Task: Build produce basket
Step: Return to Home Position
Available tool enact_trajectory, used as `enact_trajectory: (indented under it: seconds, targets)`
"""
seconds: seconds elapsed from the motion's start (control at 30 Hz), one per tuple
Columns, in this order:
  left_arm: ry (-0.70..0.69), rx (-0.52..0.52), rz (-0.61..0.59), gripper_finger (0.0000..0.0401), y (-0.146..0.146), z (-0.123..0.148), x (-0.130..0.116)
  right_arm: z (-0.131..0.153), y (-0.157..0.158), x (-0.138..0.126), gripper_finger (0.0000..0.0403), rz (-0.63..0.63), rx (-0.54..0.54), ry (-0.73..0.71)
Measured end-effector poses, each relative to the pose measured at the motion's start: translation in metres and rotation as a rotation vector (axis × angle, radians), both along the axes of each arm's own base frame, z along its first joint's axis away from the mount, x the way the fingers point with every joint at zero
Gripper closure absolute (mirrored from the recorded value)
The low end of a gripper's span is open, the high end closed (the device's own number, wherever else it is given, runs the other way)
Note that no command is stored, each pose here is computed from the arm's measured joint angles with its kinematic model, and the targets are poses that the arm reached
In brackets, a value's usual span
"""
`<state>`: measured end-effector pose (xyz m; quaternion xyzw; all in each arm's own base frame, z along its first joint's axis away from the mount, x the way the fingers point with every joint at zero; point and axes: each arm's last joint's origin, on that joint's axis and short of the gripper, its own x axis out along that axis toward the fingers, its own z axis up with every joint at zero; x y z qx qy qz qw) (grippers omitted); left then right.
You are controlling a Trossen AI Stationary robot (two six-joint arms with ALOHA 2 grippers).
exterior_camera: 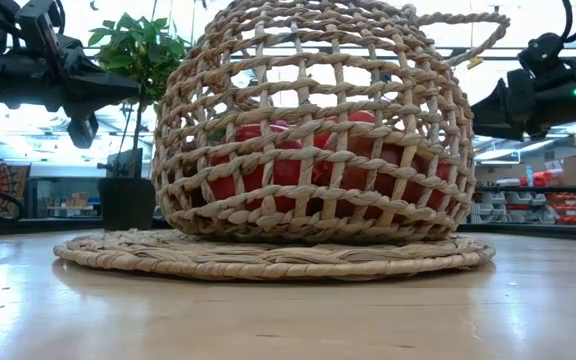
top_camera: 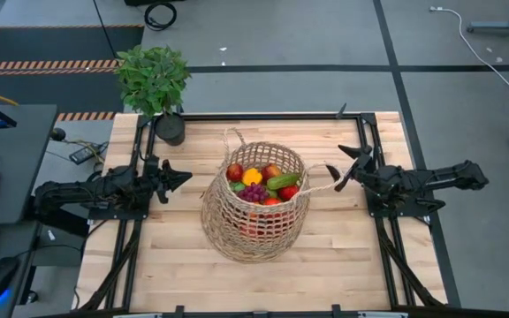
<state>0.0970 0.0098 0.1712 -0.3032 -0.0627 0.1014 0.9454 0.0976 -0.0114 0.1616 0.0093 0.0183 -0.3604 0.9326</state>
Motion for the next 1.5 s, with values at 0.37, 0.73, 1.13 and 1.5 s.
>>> enact_trajectory:
  seconds: [0.37,0.73,1.13,1.5]
  targets:
    - [-0.001,0.000,0.000,0.0381,0.0000,0.0001,0.0000,0.0003,0.0005,0.0004,0.0007,0.005,0.000,-0.003]
    - [-0.002,0.000,0.000,0.0372,0.0000,0.0002,0.0000,0.0003,0.0005,0.0004,0.0007,0.005,0.000,-0.002]
    - [-0.003,0.000,0.000,0.0382,0.0000,0.0003,0.0000,0.0003,0.0005,0.0004,0.0007,0.005,0.000,-0.002]
    - [-0.003,0.000,0.000,0.0373,0.0000,0.0003,0.0000,0.0003,0.0005,0.0004,0.0007,0.004,0.000,-0.002]
